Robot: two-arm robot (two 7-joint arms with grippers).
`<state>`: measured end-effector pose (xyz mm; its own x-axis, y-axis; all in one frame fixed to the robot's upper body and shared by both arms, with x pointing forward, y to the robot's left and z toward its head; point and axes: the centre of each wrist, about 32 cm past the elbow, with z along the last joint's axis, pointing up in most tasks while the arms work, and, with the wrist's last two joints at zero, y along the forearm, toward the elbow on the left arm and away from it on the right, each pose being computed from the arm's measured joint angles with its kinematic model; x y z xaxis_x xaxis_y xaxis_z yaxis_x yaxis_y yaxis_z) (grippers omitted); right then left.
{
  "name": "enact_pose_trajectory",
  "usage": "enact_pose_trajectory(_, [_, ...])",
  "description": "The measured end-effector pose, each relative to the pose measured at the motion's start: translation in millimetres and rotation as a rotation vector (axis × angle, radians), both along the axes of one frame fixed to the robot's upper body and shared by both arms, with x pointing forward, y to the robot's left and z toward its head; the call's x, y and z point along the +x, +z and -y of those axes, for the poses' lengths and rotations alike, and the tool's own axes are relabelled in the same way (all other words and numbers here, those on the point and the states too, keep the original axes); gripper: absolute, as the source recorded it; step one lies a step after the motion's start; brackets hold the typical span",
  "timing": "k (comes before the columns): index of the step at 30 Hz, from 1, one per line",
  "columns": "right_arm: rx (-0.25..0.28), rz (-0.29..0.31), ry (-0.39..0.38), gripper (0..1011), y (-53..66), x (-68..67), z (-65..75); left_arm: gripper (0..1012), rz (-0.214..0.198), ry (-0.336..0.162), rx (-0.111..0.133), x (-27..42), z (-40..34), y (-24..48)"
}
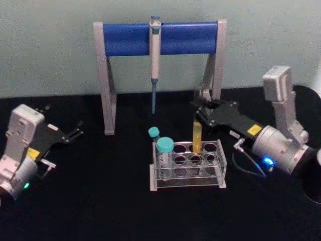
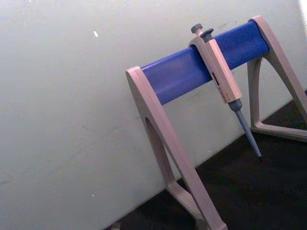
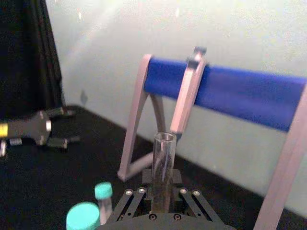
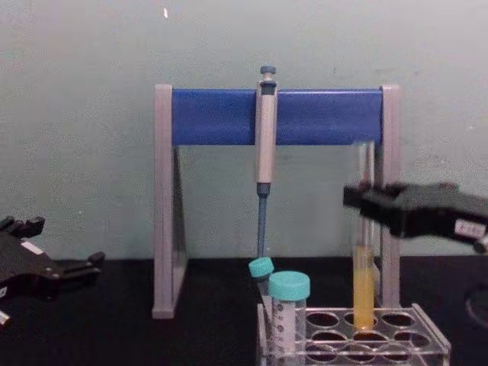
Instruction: Pick up the test tube from the test tube rack, shake it, then place it back into the test tube rack.
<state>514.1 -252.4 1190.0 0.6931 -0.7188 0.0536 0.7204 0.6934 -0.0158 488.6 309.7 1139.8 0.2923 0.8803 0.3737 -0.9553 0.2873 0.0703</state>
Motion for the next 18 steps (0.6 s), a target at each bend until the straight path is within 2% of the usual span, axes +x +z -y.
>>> enact_pose_trajectory(2, [0.036,0.018,-0.007,232,3.4,-1.6,2.5,1001,0.0,0.0,0.0,0.0,0.0,0.0])
enact_pose_trajectory(3, [0.036,0.018,-0.007,233,3.4,-1.6,2.5,1001,0.0,0.0,0.0,0.0,0.0,0.0])
enact_pose_trajectory(9, [0.139,0.094,-0.03,232,12.7,-5.5,10.1,1001,0.0,0.0,0.0,0.0,0.0,0.0])
enact_pose_trajectory(13, [0.163,0.152,-0.05,232,13.8,-7.1,13.2,1001,0.0,0.0,0.0,0.0,0.0,0.0])
enact_pose_trajectory(18, [0.148,0.198,-0.08,232,13.1,-7.4,16.0,1001,0.0,0.0,0.0,0.0,0.0,0.0])
